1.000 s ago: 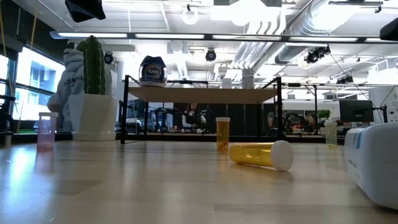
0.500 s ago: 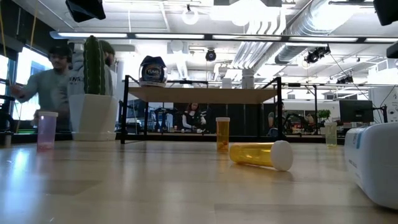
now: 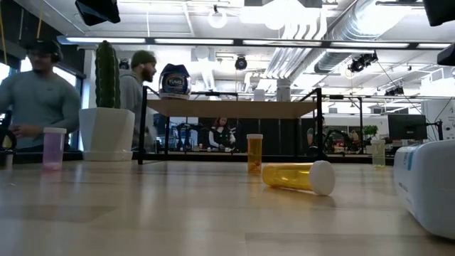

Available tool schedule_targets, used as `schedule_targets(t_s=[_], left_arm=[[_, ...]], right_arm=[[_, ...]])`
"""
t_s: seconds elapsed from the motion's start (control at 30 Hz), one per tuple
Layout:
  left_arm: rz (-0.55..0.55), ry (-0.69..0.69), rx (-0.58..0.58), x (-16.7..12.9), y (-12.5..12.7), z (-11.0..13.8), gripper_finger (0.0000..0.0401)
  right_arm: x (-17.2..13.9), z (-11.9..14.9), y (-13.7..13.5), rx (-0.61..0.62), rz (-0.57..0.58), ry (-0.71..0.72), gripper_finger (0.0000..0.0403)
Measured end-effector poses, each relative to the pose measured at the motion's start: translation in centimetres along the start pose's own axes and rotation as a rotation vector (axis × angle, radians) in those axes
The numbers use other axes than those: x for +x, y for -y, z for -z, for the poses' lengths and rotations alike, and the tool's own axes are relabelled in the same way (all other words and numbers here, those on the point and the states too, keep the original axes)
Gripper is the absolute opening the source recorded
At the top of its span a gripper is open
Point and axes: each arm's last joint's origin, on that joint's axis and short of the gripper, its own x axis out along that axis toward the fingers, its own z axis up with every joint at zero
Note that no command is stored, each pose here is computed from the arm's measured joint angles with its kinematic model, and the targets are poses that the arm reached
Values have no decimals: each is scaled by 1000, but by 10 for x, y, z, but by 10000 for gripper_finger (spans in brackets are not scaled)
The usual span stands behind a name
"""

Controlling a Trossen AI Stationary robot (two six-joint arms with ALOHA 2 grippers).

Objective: Pick and place medicine bottles onto shelf by color
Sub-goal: Put the orange large pill bottle on the shelf, then put the orange small pill bottle on the shelf

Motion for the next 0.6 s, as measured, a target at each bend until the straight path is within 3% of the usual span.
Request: schedule_targets(t_s=[0.6], left_arm=[[0,0,-3,0,0,0,255]], right_arm=[[15,-2,-7,1,-4,-45,205]])
